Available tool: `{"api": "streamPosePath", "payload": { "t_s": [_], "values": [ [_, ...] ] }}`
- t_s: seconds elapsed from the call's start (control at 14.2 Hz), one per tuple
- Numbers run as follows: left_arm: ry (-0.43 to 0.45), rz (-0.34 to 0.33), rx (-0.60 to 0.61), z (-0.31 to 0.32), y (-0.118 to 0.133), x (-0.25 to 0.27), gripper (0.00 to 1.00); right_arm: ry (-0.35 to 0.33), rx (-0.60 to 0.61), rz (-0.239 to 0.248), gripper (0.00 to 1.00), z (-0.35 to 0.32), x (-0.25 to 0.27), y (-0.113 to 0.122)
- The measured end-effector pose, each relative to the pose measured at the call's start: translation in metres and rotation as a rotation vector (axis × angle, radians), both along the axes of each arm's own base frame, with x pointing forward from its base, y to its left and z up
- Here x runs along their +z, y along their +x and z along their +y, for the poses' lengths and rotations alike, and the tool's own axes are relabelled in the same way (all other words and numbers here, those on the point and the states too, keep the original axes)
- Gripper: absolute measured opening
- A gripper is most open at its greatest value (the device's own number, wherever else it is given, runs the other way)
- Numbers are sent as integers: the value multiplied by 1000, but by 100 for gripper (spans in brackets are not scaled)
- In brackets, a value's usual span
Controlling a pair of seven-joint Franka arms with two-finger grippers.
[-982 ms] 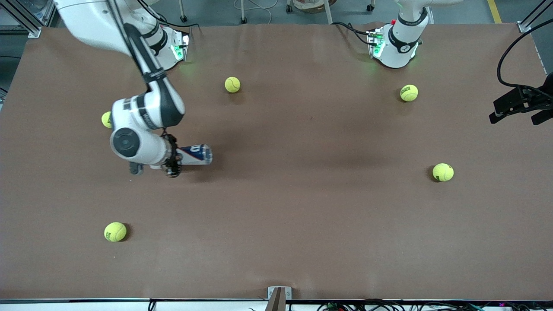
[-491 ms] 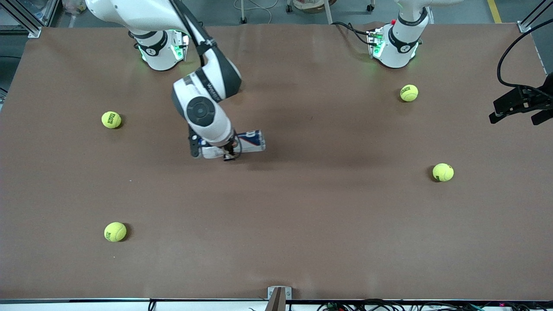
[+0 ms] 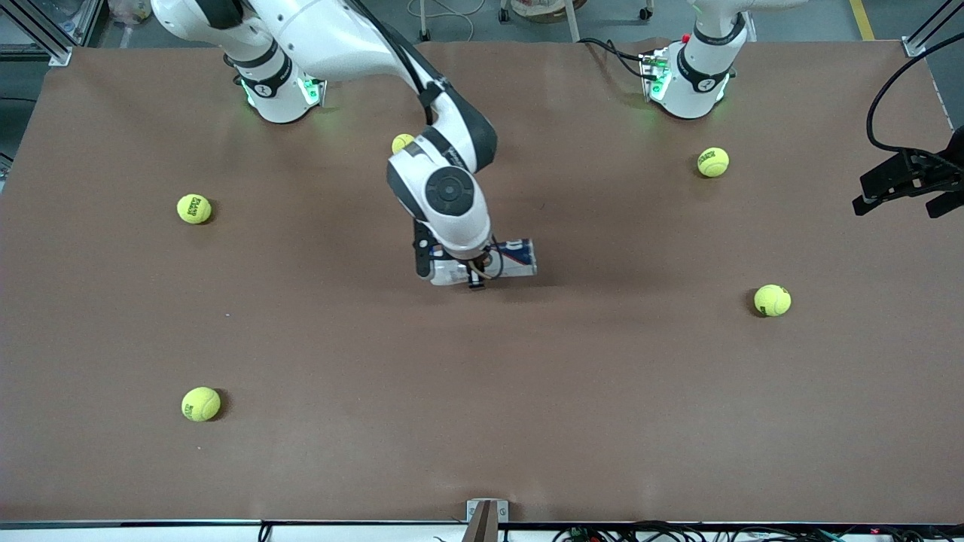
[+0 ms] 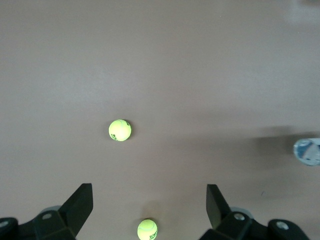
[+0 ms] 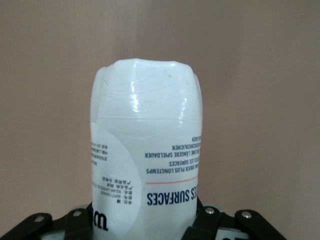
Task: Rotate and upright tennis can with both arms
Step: 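Lift the can with the right gripper and carry it to mid-table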
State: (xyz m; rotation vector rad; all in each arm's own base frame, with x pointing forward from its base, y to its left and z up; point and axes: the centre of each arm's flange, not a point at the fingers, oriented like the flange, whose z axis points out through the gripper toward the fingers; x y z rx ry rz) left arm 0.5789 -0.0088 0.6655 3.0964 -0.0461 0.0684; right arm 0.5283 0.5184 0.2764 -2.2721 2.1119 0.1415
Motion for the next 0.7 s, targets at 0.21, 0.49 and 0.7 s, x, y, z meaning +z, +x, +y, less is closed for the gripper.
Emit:
{"api": "streamPosePath", "payload": {
  "t_s": [0.21, 0.49, 0.7],
  "values": [
    [0, 0, 0, 0, 0, 0, 100, 24, -58, -32, 60, 38, -14, 5],
    [0, 0, 0, 0, 0, 0, 100, 20, -86, -80, 61, 66, -48, 4],
    [0, 0, 0, 0, 0, 0, 100, 44, -107, -133, 61, 77, -61, 3]
  ]
}}
